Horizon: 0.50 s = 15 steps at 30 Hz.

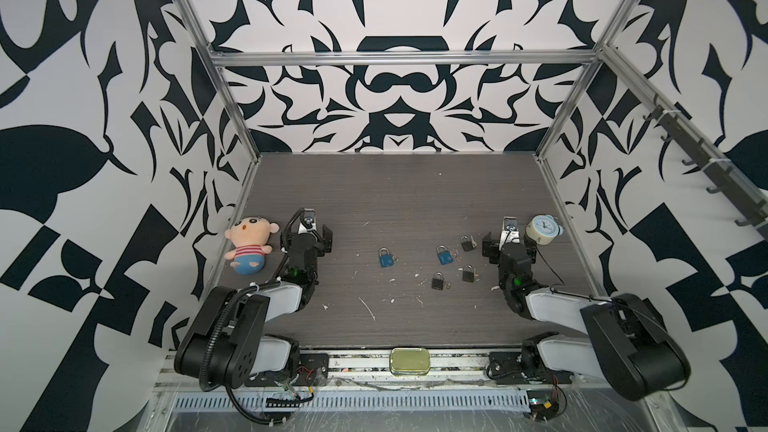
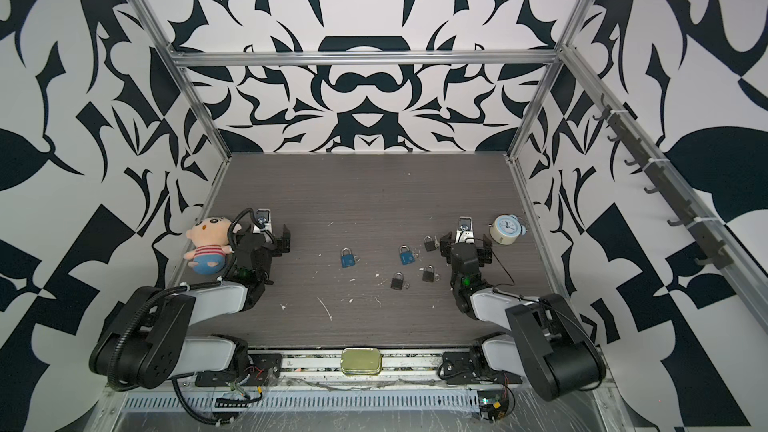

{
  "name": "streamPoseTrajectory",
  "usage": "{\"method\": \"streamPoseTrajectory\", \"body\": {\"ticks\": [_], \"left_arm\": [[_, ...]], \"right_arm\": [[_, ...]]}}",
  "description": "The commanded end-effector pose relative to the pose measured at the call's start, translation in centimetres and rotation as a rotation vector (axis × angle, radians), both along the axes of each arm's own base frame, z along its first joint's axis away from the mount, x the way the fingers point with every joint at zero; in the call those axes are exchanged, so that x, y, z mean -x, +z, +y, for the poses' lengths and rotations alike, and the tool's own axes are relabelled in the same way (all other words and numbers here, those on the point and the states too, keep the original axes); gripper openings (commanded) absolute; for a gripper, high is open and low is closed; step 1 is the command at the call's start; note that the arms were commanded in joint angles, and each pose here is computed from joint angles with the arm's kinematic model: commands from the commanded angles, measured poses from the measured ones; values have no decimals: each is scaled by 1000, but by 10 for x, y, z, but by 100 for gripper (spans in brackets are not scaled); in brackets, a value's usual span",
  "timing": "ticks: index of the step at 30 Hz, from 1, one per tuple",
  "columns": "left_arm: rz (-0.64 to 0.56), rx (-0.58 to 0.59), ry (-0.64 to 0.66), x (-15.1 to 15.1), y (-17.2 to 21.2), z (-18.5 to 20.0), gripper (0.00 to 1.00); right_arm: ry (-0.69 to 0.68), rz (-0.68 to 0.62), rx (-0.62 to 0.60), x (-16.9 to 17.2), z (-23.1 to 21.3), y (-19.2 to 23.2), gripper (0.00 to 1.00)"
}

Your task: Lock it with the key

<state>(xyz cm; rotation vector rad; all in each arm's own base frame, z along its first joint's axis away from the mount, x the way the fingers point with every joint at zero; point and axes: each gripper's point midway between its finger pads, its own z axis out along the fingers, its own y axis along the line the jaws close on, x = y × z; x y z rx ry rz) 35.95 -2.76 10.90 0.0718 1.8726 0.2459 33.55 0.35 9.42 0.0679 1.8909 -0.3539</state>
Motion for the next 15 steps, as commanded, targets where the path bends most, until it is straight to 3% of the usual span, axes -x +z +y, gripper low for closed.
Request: {"method": "streamPoseTrajectory", "body": {"ticks": [1,9,15], "left_arm": [[-103,47,-74,-9,16,-8,99],[-130,71,-85,-15,-6,-3,99],[-4,143,-96,-30,-18,4,100]], "right_arm": [[8,-167,-9,-15,1,25,99],[120,-50,-40,-39,12,-4,99],[140,34,-133,-51,3,-14,98]]}}
